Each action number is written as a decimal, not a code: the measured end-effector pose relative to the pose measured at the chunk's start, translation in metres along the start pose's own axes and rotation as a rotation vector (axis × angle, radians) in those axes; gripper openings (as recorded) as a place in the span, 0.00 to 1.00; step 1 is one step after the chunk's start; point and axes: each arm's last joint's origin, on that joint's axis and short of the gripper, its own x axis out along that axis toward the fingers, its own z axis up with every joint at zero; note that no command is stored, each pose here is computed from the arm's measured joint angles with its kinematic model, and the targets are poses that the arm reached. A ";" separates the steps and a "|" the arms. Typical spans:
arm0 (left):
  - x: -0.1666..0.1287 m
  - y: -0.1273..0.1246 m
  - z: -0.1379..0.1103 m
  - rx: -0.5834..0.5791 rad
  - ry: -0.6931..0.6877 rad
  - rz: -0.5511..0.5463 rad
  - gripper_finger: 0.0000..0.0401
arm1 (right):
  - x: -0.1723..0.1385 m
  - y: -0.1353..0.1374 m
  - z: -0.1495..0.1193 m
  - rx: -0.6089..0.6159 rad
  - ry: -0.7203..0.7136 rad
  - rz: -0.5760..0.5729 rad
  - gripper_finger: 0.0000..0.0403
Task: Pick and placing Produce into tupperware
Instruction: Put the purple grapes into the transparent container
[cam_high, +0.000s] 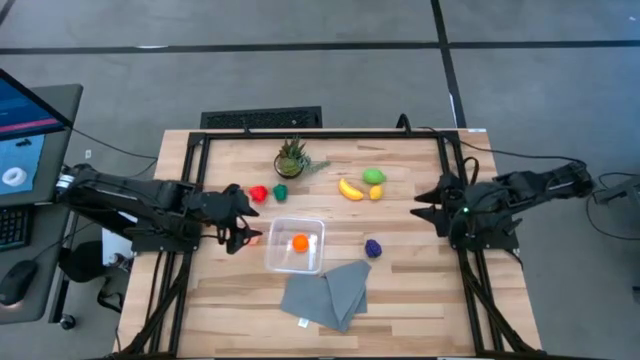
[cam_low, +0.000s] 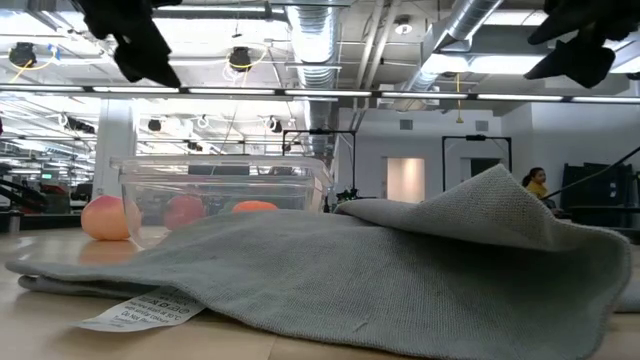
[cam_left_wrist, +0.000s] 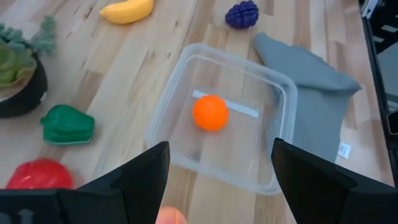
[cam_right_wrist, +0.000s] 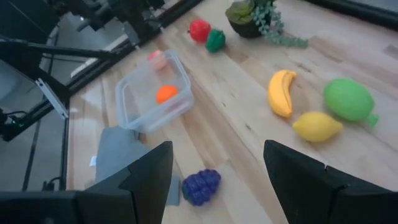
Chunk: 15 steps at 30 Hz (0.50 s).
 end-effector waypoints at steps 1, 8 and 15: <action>-0.003 0.001 -0.002 -0.004 0.005 0.007 0.67 | 0.002 0.001 -0.002 0.006 0.000 -0.001 0.68; -0.023 0.004 -0.011 -0.033 -0.021 0.046 0.67 | 0.021 0.001 -0.027 0.108 0.007 -0.003 0.68; -0.041 0.009 -0.021 -0.068 -0.041 0.078 0.67 | 0.047 0.017 -0.050 0.174 -0.020 0.002 0.68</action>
